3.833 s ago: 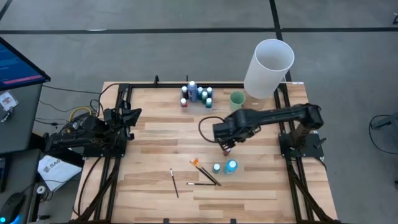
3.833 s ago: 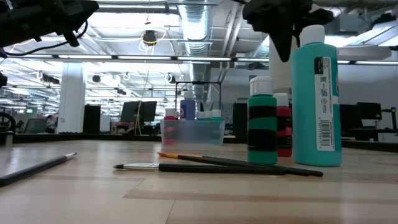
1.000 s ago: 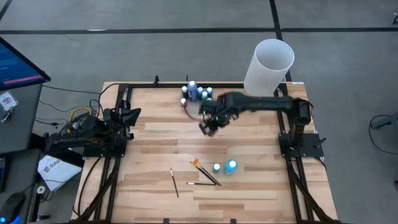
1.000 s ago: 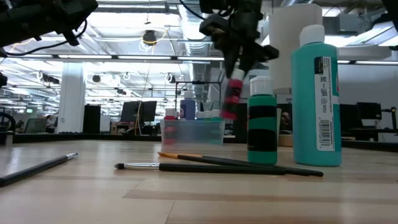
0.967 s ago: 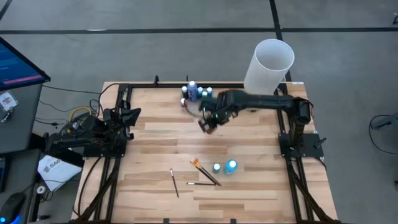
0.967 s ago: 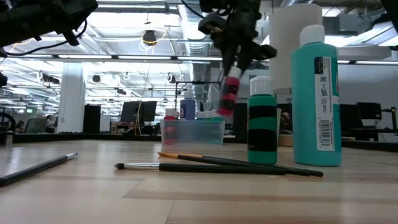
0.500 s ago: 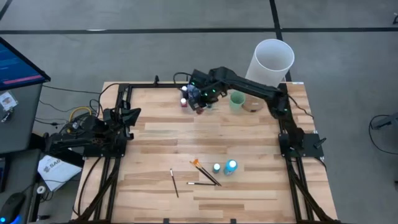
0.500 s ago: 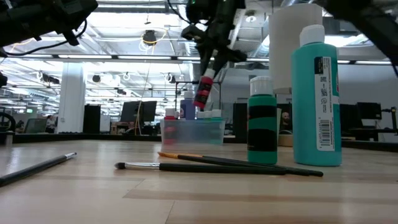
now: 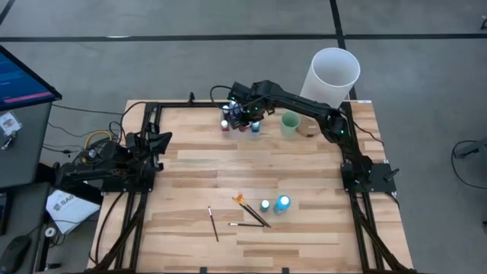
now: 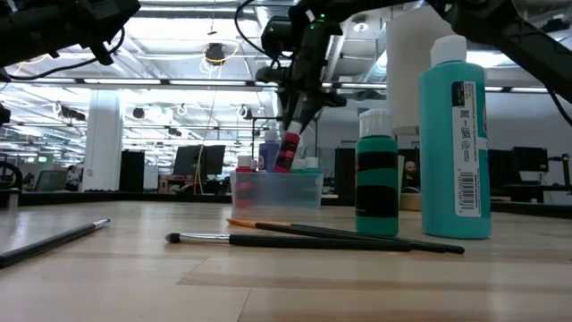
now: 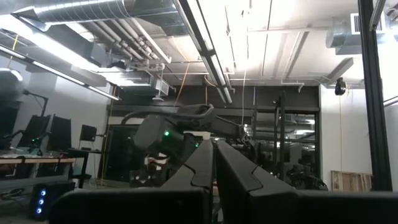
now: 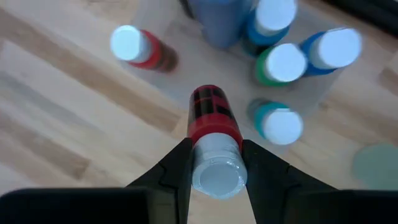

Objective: Pick & Place Paint Supplies
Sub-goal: Put the small red paint bottle into the transparent bin

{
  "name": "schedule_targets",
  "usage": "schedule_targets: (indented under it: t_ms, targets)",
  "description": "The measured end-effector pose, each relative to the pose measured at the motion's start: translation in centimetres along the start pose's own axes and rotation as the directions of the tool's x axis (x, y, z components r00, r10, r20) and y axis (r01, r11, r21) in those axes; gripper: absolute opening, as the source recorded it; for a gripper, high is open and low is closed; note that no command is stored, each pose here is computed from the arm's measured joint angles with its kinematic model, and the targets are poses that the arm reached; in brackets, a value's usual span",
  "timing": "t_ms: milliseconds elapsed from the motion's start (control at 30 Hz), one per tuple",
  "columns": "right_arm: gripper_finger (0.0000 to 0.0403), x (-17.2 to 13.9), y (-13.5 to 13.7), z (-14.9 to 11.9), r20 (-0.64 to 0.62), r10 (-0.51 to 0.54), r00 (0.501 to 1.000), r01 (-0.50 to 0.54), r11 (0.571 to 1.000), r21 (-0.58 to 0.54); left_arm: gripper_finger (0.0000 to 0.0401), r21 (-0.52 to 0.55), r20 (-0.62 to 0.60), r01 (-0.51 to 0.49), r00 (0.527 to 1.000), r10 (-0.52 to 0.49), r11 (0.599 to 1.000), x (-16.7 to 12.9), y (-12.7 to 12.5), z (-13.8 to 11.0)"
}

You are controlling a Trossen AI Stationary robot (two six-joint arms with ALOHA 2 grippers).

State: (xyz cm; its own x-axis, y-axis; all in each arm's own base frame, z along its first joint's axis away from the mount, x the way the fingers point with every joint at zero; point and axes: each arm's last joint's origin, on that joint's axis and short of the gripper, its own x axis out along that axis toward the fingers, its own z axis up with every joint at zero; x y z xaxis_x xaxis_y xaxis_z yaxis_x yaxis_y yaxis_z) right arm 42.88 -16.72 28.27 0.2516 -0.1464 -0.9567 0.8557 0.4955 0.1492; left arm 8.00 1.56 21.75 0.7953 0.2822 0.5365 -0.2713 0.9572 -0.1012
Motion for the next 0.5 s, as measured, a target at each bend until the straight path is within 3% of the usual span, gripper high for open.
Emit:
schedule_targets:
  t_ms: [300,500]
  targets:
    - [0.0110,0.6,-0.7,0.7,0.031,-0.043,0.999,0.042,0.999,0.018,0.0002,0.000,0.000,0.000,1.000,0.000,1.000,0.0,0.0,0.0]
    - [0.0111,2.4,-1.1,0.7,-0.028,-0.089,0.996,0.090,0.995,0.034,0.0002,0.000,0.000,0.000,1.000,0.000,1.000,0.0,0.0,0.0]
